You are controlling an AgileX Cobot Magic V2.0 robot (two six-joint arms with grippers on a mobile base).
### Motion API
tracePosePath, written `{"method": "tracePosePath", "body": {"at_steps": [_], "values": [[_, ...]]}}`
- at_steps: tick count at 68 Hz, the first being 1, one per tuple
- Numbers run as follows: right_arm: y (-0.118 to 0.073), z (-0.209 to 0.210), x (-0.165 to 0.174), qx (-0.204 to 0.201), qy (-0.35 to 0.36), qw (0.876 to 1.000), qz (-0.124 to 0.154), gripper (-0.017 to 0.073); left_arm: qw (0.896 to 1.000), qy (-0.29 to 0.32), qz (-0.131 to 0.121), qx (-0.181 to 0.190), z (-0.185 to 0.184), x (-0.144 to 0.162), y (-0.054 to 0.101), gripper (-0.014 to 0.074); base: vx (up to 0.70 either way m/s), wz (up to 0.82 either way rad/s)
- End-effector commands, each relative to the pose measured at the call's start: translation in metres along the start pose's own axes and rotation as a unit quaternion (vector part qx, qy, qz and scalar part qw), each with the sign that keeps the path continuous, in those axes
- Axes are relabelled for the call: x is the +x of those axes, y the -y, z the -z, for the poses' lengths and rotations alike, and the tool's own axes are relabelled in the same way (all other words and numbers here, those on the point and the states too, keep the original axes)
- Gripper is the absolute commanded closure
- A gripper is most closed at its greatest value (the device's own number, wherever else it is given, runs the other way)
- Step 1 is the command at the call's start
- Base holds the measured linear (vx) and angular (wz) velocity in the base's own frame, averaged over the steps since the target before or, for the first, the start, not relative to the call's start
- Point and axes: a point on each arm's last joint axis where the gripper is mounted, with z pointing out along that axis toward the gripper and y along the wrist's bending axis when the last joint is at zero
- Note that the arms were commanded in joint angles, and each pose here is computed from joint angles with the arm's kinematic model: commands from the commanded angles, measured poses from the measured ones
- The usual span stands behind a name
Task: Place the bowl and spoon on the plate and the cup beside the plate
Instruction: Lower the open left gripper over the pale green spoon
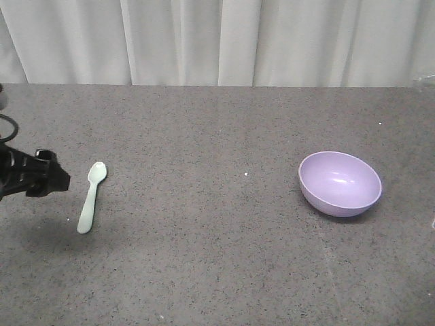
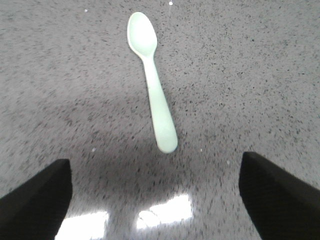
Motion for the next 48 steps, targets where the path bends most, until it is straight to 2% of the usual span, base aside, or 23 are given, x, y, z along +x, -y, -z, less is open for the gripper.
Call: {"method": "tracePosePath", "body": {"at_steps": [1, 13, 26, 38, 48], "values": [[0.0, 0.006, -0.013, -0.001, 0.046, 0.999, 0.002, 0.0011, 0.999, 0.04, 0.002, 0.015, -0.003, -0.027, 0.01, -0.003, 0.0, 0.0], [0.0, 0.006, -0.013, -0.004, 0.047, 0.999, 0.0, 0.0011, 1.0, 0.016, -0.008, -0.006, -0.033, -0.053, 0.021, -0.002, 0.0, 0.0], [0.0, 0.006, -0.013, -0.005, 0.05, 0.999, 0.0, 0.0011, 0.999, -0.016, -0.019, -0.033, -0.064, -0.067, 0.031, -0.0017, 0.0, 0.0], [0.0, 0.006, -0.013, -0.005, 0.051, 0.999, 0.0, 0.0011, 0.999, -0.038, -0.006, -0.038, -0.09, -0.068, 0.029, -0.0015, 0.0, 0.0], [0.0, 0.006, -0.014, -0.005, 0.051, 0.999, 0.0, 0.0011, 0.998, -0.05, -0.004, -0.04, -0.106, -0.067, 0.028, -0.0013, 0.0, 0.0]]}}
